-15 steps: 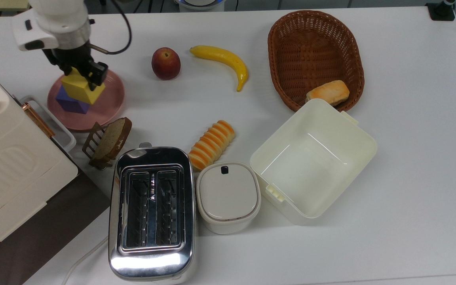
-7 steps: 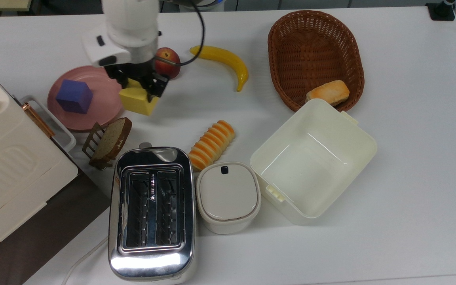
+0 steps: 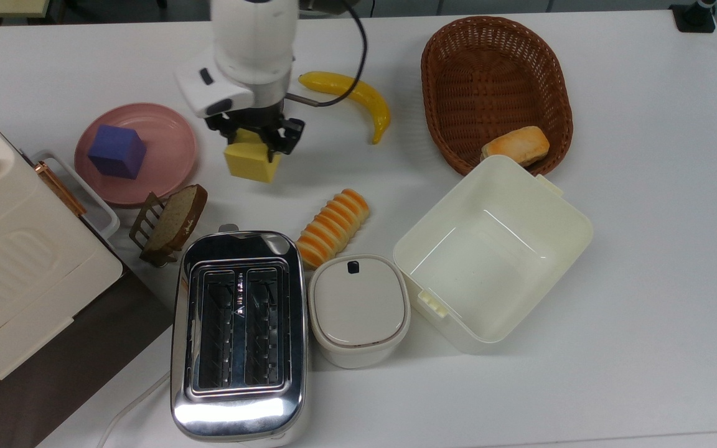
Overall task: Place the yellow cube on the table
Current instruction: 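Lift the yellow cube off the purple cube and carry it toward the toaster, then lower the yellow cube onto the table and open the gripper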
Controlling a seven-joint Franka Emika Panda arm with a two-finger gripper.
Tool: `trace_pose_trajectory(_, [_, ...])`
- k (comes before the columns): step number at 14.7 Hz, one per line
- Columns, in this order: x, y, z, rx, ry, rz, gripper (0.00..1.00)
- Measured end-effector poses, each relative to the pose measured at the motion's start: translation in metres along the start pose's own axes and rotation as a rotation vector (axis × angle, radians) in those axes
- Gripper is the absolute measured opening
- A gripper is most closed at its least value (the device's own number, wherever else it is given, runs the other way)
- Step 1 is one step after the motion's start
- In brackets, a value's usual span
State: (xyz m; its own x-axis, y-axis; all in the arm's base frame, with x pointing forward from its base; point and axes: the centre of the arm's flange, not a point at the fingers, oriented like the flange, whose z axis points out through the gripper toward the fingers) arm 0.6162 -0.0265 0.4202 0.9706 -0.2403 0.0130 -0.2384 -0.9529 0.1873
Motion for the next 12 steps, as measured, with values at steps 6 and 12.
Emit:
trace_pose_trajectory(6, [-0.014, -0.040, -0.003, -0.014, -0.028, -0.065, 0.60])
trace_pose_trajectory(12, [-0.017, -0.050, 0.001, -0.021, -0.036, -0.085, 0.79])
